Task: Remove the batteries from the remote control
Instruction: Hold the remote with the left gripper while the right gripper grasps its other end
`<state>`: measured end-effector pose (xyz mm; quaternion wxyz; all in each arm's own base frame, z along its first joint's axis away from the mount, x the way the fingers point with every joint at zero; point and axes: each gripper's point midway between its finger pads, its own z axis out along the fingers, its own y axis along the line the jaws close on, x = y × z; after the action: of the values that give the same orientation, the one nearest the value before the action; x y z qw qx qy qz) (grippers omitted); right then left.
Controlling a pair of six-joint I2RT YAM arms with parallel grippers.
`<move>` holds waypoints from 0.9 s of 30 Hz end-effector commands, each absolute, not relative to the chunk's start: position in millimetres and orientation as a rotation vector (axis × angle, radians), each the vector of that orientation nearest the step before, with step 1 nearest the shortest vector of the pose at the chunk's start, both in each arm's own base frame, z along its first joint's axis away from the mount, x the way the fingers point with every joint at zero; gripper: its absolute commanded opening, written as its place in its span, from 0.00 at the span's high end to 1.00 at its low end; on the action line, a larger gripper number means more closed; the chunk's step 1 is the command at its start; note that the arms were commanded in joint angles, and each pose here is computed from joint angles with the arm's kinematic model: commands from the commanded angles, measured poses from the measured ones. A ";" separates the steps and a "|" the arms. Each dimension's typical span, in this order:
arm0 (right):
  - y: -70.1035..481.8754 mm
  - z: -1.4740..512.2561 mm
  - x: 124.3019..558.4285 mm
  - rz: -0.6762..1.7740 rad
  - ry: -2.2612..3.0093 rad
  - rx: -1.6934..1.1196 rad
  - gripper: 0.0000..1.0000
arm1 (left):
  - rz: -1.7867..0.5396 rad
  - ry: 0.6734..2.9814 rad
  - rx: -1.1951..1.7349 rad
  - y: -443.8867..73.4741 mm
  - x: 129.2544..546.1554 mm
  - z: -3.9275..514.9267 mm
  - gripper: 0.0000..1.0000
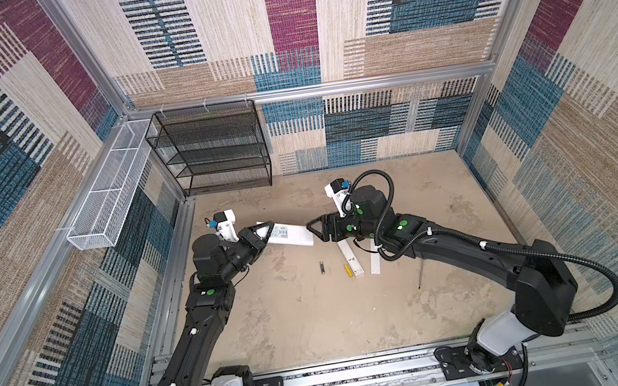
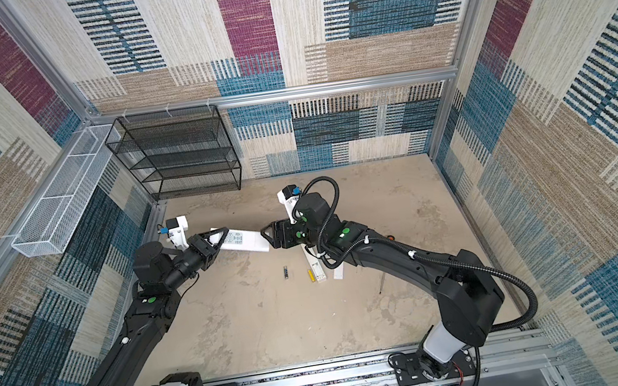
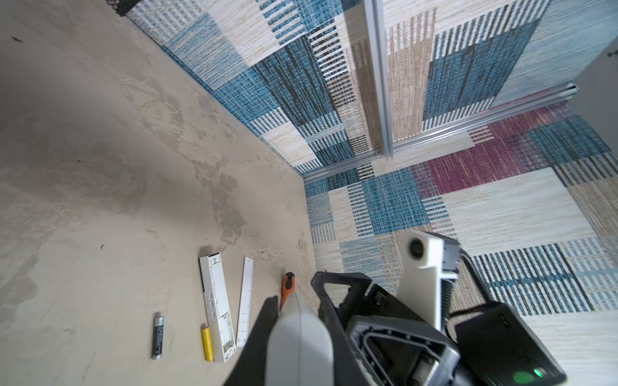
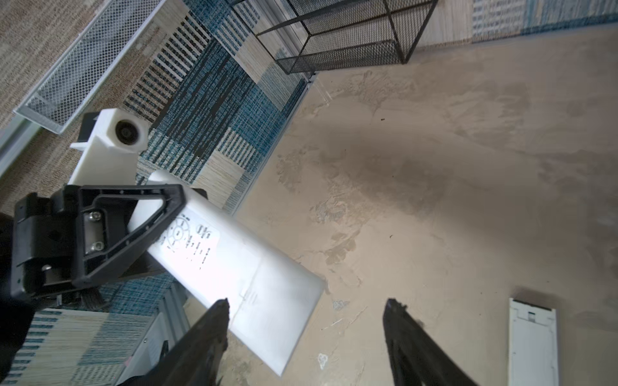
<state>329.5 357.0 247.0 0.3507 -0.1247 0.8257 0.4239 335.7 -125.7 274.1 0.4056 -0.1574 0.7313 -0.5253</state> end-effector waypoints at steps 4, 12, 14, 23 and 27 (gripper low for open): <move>373.8 254.7 320.7 1.336 2.138 -0.306 0.28 | -1.412 1.744 -0.299 -132.8 331.0 300.4 1.00; 385.3 245.5 323.5 1.363 2.170 -0.344 0.34 | -1.433 1.736 -0.299 -133.6 333.4 299.9 1.00; 385.2 242.3 324.7 1.353 2.177 -0.343 0.39 | -1.436 1.734 -0.297 -133.8 333.8 300.4 1.00; 381.8 238.3 329.5 1.318 2.182 -0.337 0.58 | -1.433 1.735 -0.307 -131.2 336.0 298.8 1.00; 381.0 235.4 329.1 1.321 2.190 -0.333 0.59 | -1.432 1.737 -0.313 -130.1 336.1 296.8 1.00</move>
<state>328.3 382.1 239.8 0.2789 -0.1245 0.8123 0.4968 339.8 -125.9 277.5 0.4054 -0.1539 0.7134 -0.5504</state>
